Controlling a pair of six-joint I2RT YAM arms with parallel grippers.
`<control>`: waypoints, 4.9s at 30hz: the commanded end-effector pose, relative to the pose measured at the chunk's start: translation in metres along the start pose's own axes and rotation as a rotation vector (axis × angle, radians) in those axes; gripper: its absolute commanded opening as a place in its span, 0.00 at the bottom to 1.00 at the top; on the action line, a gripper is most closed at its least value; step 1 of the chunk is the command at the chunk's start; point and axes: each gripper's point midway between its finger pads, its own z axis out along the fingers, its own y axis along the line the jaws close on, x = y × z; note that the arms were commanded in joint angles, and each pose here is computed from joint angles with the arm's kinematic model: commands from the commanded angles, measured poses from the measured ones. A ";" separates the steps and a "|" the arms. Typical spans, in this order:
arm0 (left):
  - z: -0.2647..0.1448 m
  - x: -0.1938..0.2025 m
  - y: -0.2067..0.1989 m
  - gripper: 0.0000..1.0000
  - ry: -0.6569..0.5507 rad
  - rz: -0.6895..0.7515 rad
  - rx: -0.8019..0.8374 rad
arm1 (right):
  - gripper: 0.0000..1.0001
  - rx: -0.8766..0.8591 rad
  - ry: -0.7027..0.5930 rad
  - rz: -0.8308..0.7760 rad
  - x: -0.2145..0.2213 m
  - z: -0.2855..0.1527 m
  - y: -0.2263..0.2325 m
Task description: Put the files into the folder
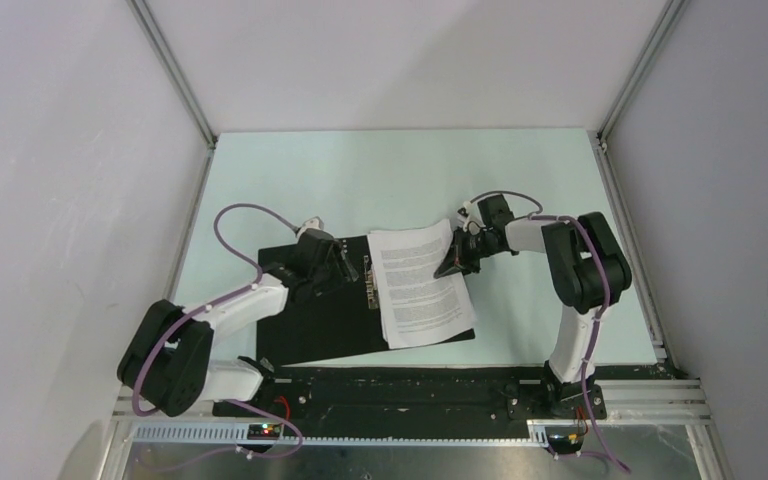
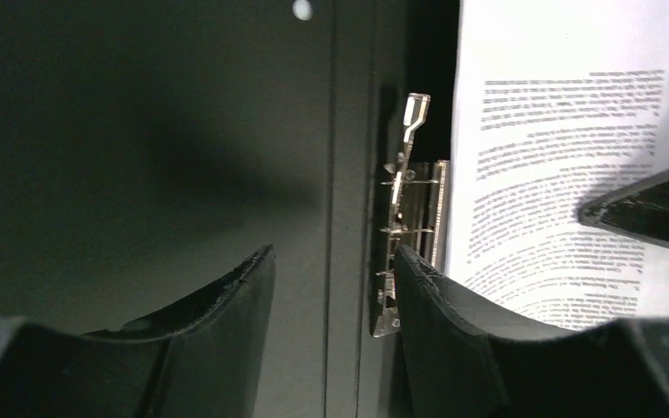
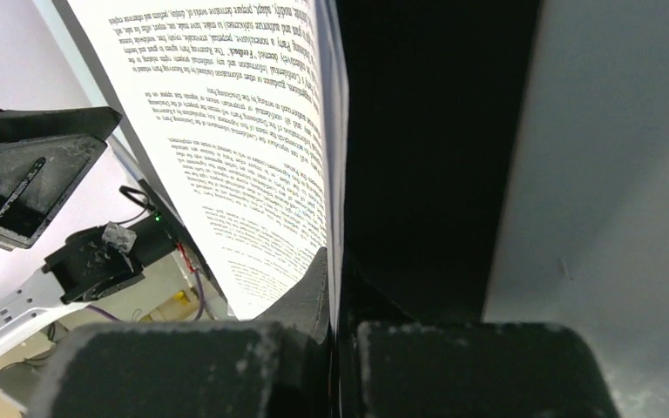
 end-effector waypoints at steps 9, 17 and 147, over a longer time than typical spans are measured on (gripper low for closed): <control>0.007 0.000 0.025 0.51 -0.014 -0.044 -0.088 | 0.00 0.177 -0.132 -0.067 -0.023 -0.019 -0.023; 0.013 0.003 0.024 0.50 0.010 -0.031 -0.093 | 0.00 0.115 -0.089 -0.095 -0.013 0.005 -0.006; -0.007 0.072 0.036 0.00 0.115 0.015 -0.133 | 0.64 0.471 -0.253 -0.144 0.088 -0.033 0.002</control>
